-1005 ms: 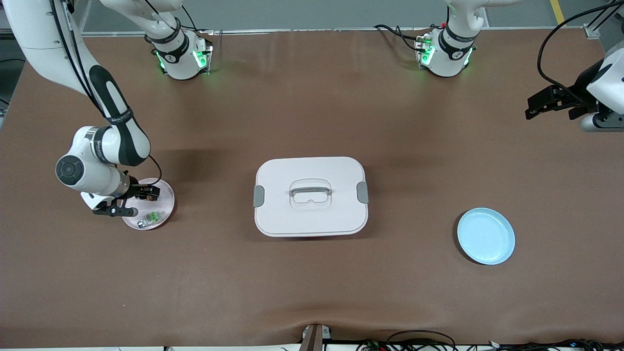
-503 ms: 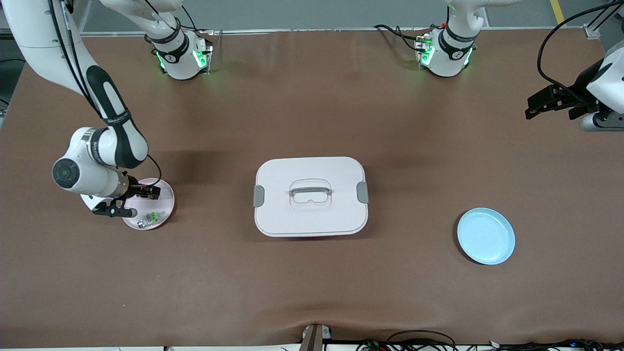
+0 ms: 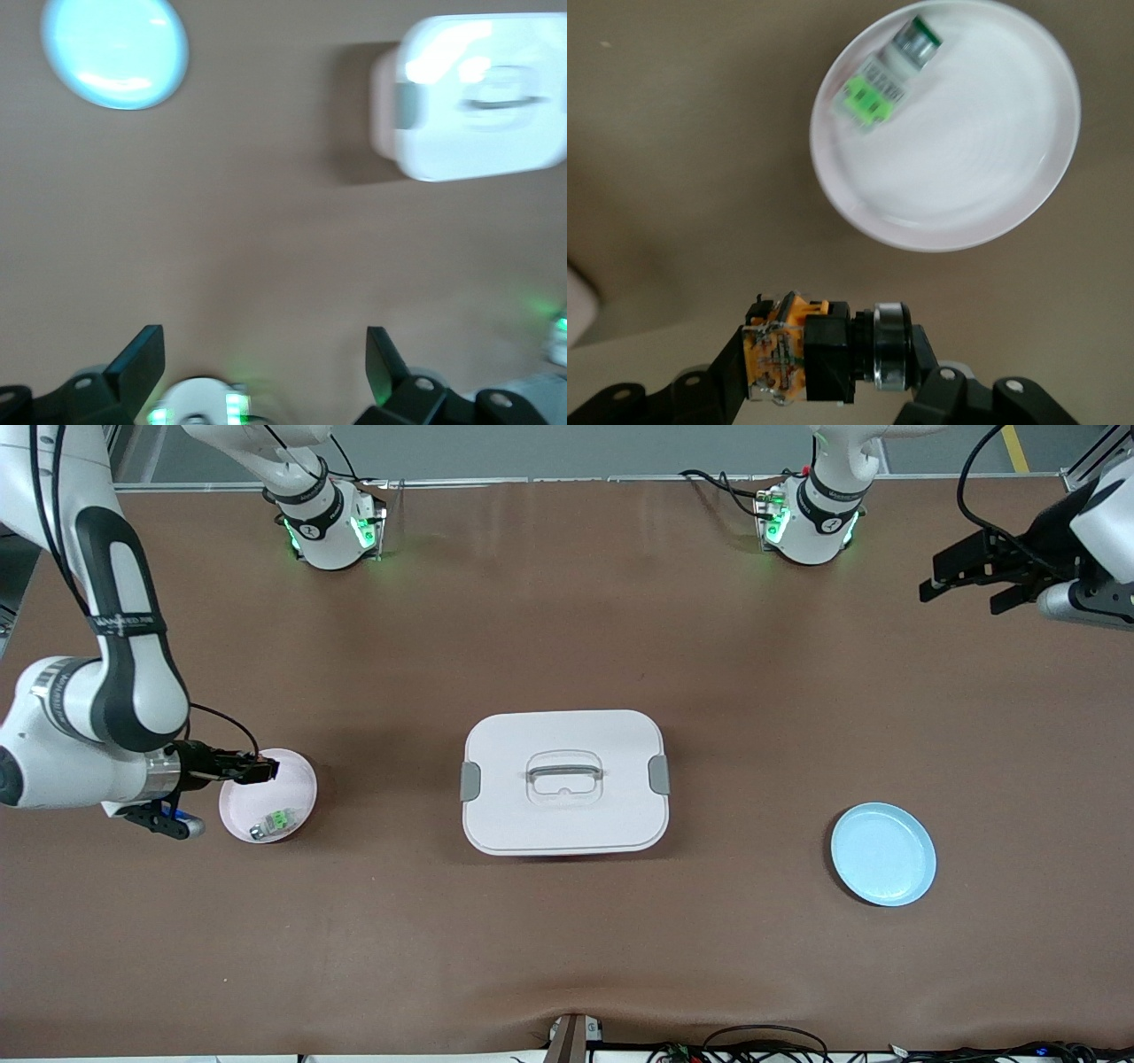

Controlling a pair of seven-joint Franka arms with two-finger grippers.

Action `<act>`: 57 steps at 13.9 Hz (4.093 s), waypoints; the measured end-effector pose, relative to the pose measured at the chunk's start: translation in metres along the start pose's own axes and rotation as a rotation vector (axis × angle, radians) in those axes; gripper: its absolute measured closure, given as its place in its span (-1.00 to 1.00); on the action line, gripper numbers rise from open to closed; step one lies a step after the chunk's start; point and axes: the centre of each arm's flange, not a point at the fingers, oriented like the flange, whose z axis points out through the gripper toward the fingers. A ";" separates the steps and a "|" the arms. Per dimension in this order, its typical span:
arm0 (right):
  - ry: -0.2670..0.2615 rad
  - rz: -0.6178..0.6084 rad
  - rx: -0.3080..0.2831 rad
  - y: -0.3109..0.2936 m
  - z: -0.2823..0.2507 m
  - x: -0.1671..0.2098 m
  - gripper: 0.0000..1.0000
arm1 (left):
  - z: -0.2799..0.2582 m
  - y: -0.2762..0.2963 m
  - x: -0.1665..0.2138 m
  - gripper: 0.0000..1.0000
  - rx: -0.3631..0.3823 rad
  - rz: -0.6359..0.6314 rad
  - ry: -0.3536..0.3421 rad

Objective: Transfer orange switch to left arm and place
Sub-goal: 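Lift the switch with the right gripper while the left gripper approaches, then grasp the switch with the left gripper above the white box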

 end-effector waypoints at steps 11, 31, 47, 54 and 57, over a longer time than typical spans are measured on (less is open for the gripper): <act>-0.120 0.520 0.137 -0.202 -0.053 -0.126 -0.45 | 0.038 0.116 0.029 -1.00 -0.386 -0.125 0.038; -0.167 0.852 0.249 -0.389 -0.061 -0.251 -0.45 | 0.165 0.264 0.067 -1.00 -0.634 -0.387 0.213; -0.207 0.903 0.324 -0.408 -0.080 -0.257 -0.45 | 0.222 0.290 0.067 -1.00 -0.617 -0.344 0.167; -0.211 0.908 0.353 -0.410 -0.084 -0.255 -0.45 | 0.225 0.294 0.067 -0.35 -0.626 -0.344 0.180; -0.213 0.910 0.347 -0.412 -0.079 -0.254 -0.45 | 0.220 0.296 0.067 0.22 -0.635 -0.342 0.193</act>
